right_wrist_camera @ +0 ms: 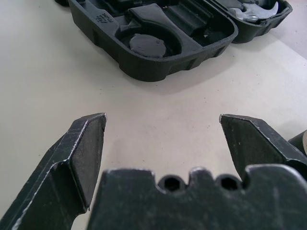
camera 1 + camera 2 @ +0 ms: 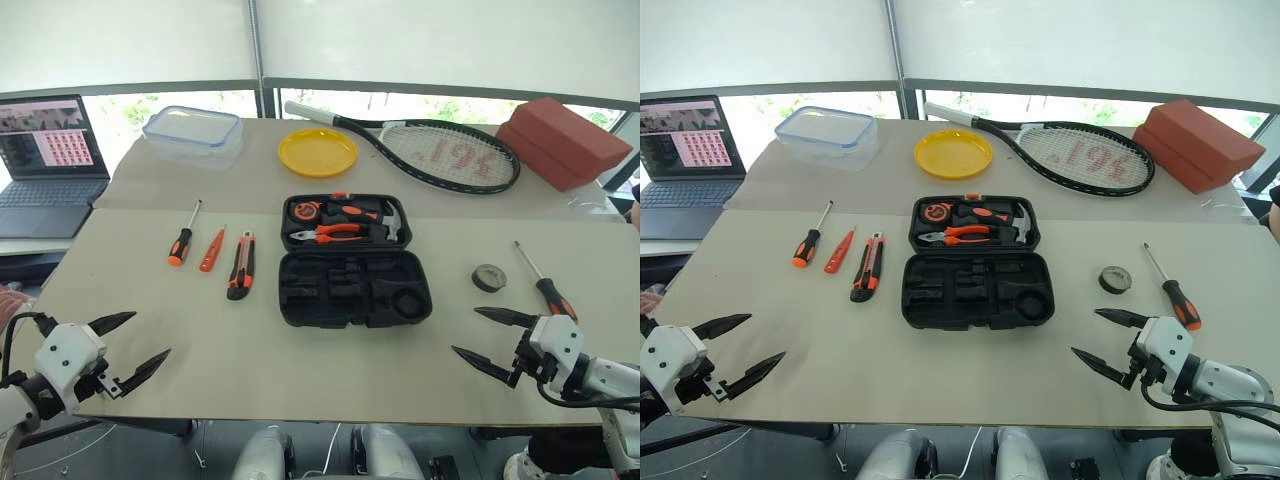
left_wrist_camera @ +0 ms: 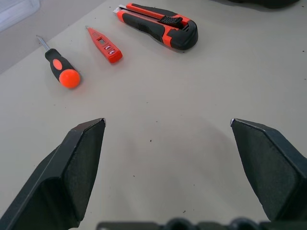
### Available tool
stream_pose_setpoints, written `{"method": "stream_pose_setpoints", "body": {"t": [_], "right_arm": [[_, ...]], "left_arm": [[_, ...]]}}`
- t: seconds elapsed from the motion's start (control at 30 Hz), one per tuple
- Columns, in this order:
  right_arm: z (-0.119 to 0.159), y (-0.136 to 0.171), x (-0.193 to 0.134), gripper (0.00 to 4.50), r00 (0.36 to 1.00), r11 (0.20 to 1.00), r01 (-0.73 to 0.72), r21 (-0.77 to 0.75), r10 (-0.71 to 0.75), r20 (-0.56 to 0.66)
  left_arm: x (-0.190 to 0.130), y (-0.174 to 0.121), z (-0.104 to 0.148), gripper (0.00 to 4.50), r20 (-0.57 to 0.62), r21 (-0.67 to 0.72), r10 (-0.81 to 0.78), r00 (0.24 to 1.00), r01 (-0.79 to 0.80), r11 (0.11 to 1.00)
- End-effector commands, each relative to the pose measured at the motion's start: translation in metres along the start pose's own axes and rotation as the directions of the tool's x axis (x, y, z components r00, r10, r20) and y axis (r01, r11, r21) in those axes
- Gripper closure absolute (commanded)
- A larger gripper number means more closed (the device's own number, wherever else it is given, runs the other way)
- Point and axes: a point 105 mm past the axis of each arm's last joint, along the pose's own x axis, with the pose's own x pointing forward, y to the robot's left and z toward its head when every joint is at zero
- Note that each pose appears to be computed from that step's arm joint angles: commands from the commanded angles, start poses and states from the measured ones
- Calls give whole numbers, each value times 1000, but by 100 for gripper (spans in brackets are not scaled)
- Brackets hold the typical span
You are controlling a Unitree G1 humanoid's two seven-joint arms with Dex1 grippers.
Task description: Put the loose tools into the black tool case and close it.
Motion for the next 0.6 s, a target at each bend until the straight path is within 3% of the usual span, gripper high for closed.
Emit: {"method": "stream_pose_setpoints", "body": {"t": [0.03,0.1,0.2,0.27,0.4,0.5,0.6], "right_arm": [[12,-6,1,9,999,997,23,-70,-20,39],[22,-4,9,9,996,992,13,-122,-2,87],[52,-2,21,9,970,1000,7,-23,-1,244],[77,-6,26,9,930,999,43,1,-40,365],[108,-3,32,9,862,998,53,-29,-31,506],[113,1,36,9,852,996,34,-79,13,524],[111,-2,38,9,857,996,30,-89,21,515]], "left_arm": [[-4,8,7,0,15,-4,29,999,-29,1000],[-9,14,6,0,22,-101,65,998,-62,993],[-27,27,-10,0,-58,-267,199,978,-207,941],[-45,28,-32,0,-187,-338,273,944,-322,884],[-80,13,-61,0,-451,-432,276,849,-478,764],[-74,22,-35,0,-366,-498,306,879,-462,734],[-47,43,-9,0,-317,-478,305,898,-429,766]]}}
